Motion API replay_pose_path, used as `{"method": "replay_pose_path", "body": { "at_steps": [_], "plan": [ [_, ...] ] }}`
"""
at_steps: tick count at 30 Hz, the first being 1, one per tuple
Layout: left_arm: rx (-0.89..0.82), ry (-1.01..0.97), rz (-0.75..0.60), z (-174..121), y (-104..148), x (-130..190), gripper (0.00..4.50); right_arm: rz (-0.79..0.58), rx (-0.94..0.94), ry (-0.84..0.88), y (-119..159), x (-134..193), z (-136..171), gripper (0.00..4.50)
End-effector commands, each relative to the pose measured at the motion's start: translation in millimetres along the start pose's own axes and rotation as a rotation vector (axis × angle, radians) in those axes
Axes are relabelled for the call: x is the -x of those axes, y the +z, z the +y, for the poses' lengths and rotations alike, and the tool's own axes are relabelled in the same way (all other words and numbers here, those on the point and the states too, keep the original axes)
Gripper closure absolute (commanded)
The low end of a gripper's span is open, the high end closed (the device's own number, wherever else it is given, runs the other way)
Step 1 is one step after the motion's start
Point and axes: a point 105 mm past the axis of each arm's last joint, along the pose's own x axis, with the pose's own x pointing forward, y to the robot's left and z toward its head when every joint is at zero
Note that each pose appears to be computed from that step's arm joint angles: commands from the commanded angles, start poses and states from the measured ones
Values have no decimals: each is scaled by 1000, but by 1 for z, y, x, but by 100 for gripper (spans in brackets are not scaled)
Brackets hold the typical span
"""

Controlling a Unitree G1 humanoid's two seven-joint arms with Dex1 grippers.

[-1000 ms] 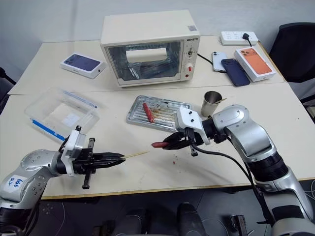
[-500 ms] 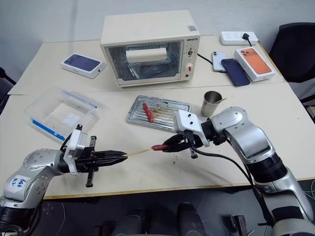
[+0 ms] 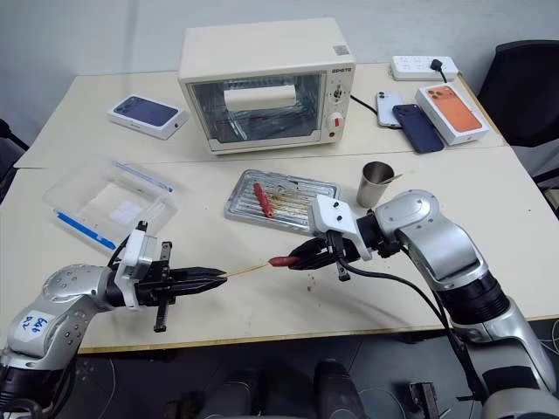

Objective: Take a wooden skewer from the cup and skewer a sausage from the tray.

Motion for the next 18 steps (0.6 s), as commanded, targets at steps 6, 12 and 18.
{"method": "replay_pose_path", "body": {
  "at_steps": [6,12,18],
  "plan": [
    [-11,-10,11,-1,0,3,450,-1,40,-6,5,4,0,423],
    [-16,-5,-9,0,2,1,450,1,39,1,5,3,1,423],
    [-20,-8,-9,0,1,-2,450,-1,41,13,5,1,3,423]
  ]
}}
